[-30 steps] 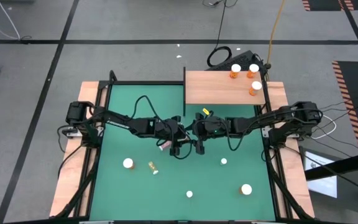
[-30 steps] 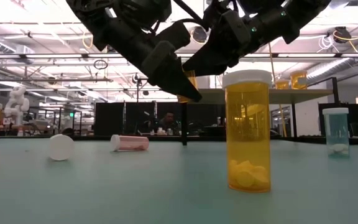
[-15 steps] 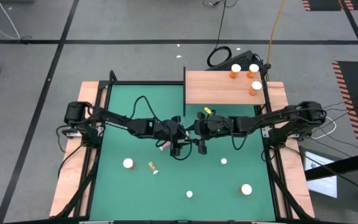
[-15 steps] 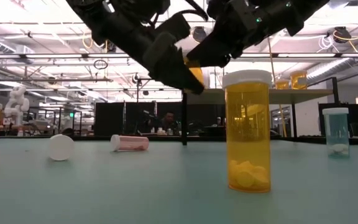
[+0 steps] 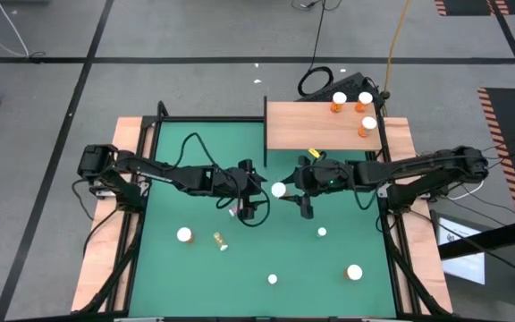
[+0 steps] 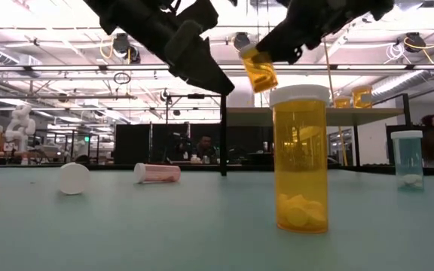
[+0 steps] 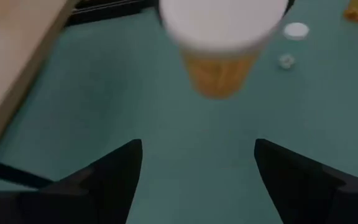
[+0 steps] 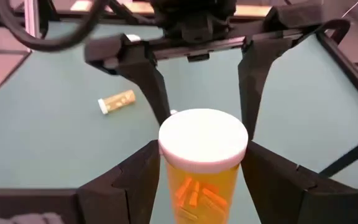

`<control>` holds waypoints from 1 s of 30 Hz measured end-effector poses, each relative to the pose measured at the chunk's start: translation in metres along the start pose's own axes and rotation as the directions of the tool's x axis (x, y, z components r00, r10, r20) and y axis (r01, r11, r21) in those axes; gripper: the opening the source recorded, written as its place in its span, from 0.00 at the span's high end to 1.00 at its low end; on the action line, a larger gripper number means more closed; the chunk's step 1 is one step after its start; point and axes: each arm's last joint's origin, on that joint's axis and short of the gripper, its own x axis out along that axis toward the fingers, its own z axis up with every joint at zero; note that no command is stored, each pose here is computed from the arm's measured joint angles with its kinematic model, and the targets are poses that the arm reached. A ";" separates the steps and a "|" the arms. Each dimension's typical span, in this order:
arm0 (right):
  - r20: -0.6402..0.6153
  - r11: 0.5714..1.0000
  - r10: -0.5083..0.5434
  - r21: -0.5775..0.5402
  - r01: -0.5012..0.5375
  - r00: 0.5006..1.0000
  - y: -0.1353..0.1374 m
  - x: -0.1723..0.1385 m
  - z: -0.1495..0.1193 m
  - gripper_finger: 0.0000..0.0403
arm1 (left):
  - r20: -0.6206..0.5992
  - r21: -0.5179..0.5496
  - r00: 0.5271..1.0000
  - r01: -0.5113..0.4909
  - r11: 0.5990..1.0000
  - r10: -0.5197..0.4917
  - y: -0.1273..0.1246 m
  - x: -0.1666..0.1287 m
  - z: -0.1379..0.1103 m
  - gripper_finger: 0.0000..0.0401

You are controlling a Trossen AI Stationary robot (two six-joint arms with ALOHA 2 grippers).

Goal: Pick and place medicine bottles onto shelf by color
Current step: Put the orange pill bottle on the shelf

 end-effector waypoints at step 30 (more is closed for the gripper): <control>0.137 0.550 -0.834 0.289 0.784 0.535 -0.043 -0.079 -0.063 0.48 | -0.002 -0.025 1.000 -0.022 0.999 0.022 0.000 0.000 0.000 0.22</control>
